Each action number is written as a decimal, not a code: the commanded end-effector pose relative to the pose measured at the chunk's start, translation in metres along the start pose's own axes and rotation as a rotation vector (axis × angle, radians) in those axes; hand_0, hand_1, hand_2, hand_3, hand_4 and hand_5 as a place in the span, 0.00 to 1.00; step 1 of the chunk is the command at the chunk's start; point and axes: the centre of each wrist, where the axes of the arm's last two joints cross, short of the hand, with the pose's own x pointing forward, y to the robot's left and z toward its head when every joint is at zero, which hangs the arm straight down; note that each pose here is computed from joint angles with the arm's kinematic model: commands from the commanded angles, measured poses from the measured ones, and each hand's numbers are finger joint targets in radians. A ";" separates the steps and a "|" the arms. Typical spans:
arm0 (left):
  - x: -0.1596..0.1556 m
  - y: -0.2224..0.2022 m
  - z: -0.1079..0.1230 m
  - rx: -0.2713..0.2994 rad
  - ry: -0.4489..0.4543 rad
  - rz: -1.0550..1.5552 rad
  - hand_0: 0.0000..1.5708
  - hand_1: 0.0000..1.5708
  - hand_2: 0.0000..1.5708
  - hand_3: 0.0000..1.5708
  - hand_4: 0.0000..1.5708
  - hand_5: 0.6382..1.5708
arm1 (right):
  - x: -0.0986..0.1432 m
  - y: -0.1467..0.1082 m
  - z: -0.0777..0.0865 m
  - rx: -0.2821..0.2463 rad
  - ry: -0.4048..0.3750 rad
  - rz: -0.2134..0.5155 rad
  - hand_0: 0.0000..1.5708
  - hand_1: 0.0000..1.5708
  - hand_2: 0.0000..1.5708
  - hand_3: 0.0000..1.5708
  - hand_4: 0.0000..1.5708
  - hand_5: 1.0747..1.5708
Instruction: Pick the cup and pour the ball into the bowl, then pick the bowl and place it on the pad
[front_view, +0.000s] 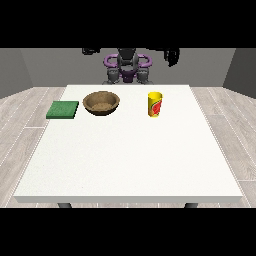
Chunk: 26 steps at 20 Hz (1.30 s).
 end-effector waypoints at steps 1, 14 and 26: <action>-0.045 0.013 0.024 0.030 -0.008 -0.036 0.00 0.00 0.00 0.00 0.00 0.85 | 0.008 -0.002 0.008 0.032 -0.059 -0.022 0.00 0.00 0.00 0.00 0.00 1.00; -0.137 0.041 0.067 0.048 0.062 -0.023 0.00 0.00 0.00 0.00 0.00 0.84 | 0.017 -0.055 0.018 -0.019 -0.053 0.022 0.00 0.00 0.00 0.00 0.00 0.99; -0.163 0.036 0.046 0.108 0.109 -0.026 0.00 0.00 0.00 0.00 0.00 0.84 | 0.021 -0.098 0.031 -0.016 -0.011 0.005 0.00 0.00 0.00 0.00 0.00 1.00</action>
